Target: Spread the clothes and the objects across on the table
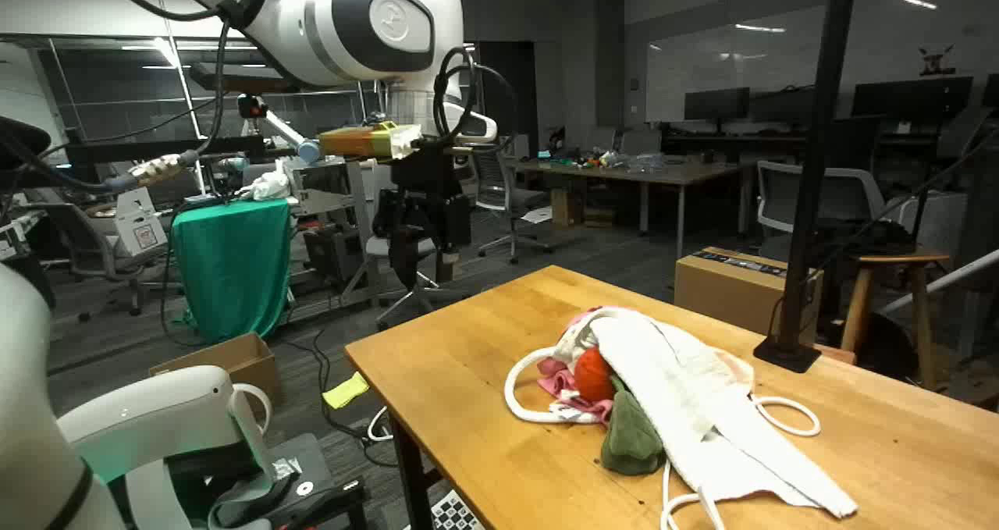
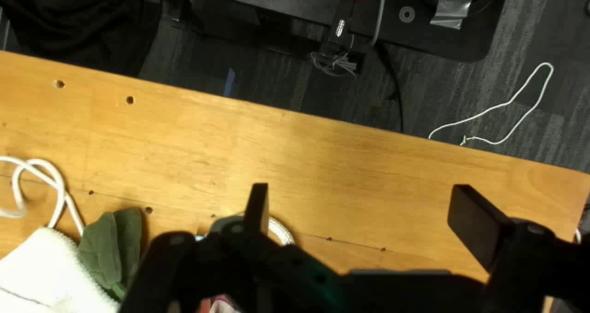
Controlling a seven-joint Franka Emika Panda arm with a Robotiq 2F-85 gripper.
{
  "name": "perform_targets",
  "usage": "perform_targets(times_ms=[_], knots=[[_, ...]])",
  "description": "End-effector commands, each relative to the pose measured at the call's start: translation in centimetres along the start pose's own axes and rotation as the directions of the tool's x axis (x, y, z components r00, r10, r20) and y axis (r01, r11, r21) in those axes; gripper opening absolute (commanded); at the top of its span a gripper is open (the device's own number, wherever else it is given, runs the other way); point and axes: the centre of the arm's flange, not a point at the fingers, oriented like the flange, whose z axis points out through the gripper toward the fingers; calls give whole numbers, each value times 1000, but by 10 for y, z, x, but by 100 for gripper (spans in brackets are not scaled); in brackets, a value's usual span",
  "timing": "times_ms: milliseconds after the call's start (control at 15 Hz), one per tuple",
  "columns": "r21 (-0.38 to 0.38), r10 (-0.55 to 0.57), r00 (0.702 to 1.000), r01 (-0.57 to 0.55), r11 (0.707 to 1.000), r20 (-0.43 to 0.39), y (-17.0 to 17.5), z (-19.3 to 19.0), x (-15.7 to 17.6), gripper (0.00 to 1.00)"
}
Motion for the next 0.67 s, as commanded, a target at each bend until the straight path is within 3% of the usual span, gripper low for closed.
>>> perform_targets(times_ms=[0, 400, 600], knots=[[0, 0, 1000, 0, 1000, -4, 0, -2, 1, 100], [-14, -10, 1000, 10, 1000, -13, 5, -6, 9, 100], [-44, -28, 998, 25, 999, -62, 16, -12, 26, 100]])
